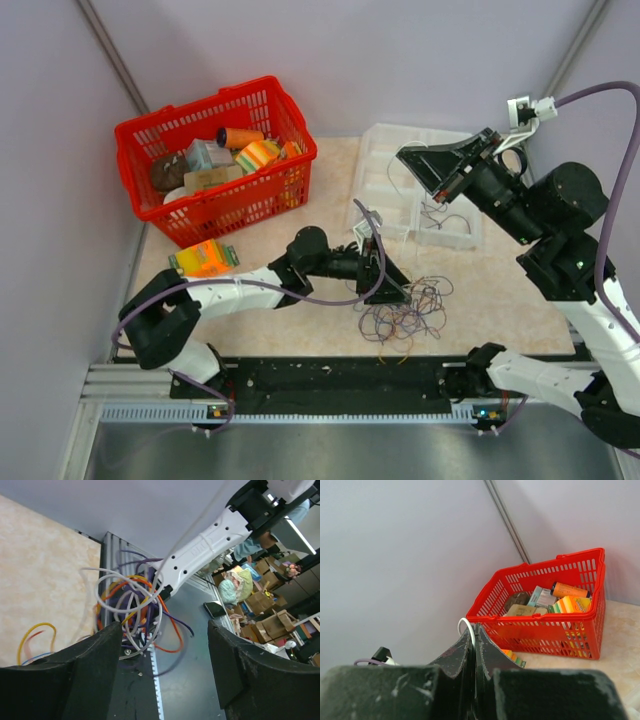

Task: Untangle the cables

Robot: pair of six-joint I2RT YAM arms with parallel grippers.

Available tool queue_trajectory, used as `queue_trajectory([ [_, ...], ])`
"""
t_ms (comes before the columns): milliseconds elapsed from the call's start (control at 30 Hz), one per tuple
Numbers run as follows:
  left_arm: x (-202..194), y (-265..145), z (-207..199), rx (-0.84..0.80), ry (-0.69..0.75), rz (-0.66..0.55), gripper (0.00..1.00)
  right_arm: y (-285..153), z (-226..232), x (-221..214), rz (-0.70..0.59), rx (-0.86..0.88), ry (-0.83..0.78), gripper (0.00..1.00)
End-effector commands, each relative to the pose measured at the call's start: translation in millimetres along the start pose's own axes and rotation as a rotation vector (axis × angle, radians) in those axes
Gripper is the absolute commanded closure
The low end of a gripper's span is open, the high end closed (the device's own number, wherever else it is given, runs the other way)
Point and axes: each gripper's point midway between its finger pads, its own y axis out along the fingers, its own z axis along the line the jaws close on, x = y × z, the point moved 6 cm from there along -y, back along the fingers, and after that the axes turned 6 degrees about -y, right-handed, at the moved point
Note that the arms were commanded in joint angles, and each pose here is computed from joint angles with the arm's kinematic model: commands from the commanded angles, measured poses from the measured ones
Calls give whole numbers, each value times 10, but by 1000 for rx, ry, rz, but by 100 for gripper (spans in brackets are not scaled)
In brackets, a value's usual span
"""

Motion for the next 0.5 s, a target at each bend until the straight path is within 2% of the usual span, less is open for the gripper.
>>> queue_trajectory([
  [0,9,42,-142,-103,52,8,28,-2,53,105,-49,29,-1,100],
  [33,14,65,-117,-86,46,6,32,-6,56,103,-48,31,1,100],
  [100,22,128,-29,-35,24,18,46,-20,71,126,-57,35,4,100],
  [167,37,169,34,0,15,12,55,-18,73,128,-60,37,8,100],
  [333,51,196,223,109,13,-20,70,-26,103,174,-74,47,13,100],
  [400,79,202,201,95,22,-39,81,-12,95,162,-72,47,13,100],
  [433,69,191,204,96,24,-45,93,-21,90,171,-77,40,9,100],
  [467,56,173,235,118,24,-55,100,-13,66,167,-79,24,5,100],
])
